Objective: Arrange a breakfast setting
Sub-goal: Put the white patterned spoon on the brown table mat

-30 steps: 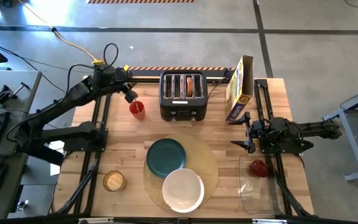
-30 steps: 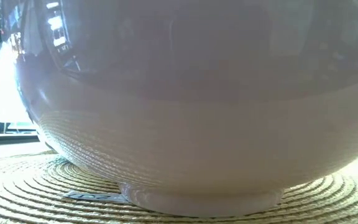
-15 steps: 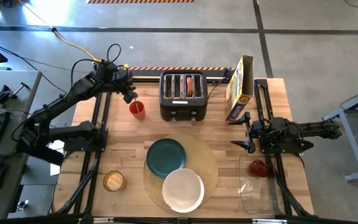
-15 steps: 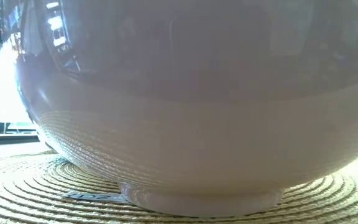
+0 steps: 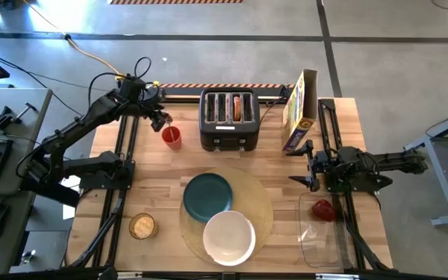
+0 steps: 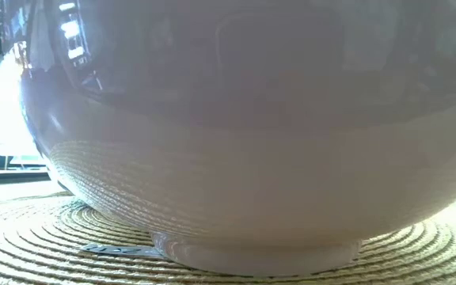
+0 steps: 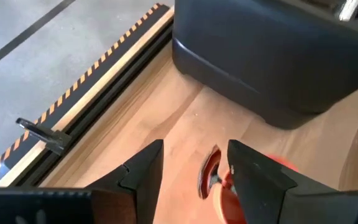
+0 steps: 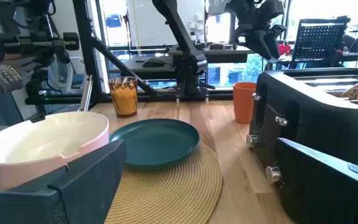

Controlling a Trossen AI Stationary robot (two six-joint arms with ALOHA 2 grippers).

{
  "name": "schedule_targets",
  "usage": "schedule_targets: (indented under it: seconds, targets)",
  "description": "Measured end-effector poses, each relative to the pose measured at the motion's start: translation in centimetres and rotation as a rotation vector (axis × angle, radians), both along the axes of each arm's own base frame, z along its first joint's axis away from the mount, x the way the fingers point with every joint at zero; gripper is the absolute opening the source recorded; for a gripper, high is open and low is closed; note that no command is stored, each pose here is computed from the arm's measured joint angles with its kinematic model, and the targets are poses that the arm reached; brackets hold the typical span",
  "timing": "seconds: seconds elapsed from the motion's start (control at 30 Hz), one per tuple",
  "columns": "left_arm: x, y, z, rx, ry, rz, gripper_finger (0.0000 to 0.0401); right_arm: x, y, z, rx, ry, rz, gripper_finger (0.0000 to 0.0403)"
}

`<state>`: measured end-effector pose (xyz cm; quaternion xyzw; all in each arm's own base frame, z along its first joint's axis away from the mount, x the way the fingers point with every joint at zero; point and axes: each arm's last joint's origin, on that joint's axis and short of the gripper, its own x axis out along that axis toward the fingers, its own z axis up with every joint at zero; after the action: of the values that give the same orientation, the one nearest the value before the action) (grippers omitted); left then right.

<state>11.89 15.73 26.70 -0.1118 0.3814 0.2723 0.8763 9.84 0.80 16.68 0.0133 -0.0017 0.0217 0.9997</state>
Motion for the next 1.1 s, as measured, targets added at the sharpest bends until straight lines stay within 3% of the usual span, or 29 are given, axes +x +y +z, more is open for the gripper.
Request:
schedule_targets:
  seconds: [1.1]
  targets:
    - [1.0,1.3,-2.3,-0.098,0.078,-0.046,0.0172,0.0,0.0,0.0,0.000,0.000,0.000,0.0399]
